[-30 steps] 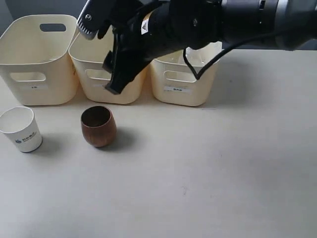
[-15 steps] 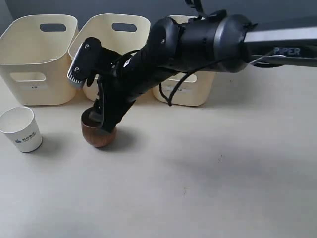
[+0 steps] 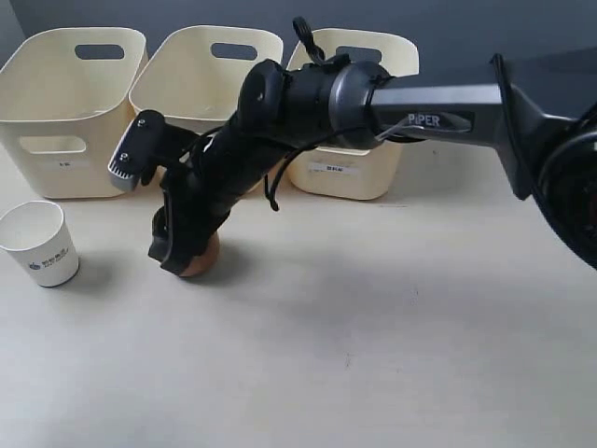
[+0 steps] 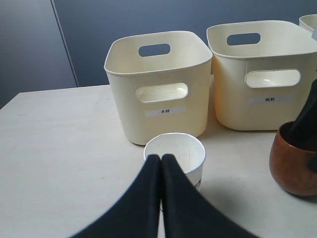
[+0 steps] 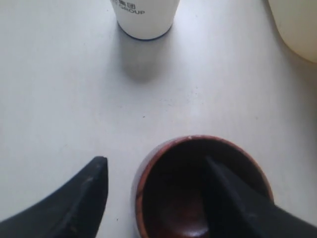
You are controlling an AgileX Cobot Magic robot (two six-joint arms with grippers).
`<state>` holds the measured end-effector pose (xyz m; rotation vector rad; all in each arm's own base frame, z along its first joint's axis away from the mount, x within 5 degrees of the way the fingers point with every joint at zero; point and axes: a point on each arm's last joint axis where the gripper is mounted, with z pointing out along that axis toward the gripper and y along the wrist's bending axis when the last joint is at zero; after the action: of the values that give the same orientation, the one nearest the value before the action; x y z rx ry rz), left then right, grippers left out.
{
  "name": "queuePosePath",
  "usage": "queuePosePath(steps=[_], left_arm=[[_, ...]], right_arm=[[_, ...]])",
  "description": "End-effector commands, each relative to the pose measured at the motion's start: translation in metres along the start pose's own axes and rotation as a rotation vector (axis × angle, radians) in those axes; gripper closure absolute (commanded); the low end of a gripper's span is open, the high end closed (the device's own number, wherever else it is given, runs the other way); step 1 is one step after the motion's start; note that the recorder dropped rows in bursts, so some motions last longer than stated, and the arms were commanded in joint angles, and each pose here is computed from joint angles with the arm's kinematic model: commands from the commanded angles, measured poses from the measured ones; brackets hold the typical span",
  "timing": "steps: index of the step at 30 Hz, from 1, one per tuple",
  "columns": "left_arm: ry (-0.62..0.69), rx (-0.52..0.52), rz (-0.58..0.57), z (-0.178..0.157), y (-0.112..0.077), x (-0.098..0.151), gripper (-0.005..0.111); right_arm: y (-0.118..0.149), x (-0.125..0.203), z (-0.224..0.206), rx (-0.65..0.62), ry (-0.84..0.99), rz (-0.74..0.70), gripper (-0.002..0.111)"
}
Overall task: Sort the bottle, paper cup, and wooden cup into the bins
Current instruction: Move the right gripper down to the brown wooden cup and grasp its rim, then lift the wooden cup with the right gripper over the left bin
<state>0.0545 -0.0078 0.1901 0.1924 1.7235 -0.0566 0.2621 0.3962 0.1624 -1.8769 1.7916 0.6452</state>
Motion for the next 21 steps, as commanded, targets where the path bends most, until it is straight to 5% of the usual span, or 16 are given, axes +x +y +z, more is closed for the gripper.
queuePosePath(steps=[1, 7, 21], left_arm=[[-0.012, 0.002, -0.001, 0.0, 0.0, -0.002, 0.107], [-0.012, 0.002, -0.001, 0.0, 0.0, -0.002, 0.107], [-0.012, 0.002, -0.001, 0.0, 0.0, -0.002, 0.107]], right_arm=[[-0.001, -0.001, -0.001, -0.005, -0.009, 0.006, 0.063], [-0.001, 0.007, 0.011, -0.025, 0.015, 0.021, 0.093], [0.002, -0.018, -0.025, 0.026, -0.053, -0.027, 0.109]])
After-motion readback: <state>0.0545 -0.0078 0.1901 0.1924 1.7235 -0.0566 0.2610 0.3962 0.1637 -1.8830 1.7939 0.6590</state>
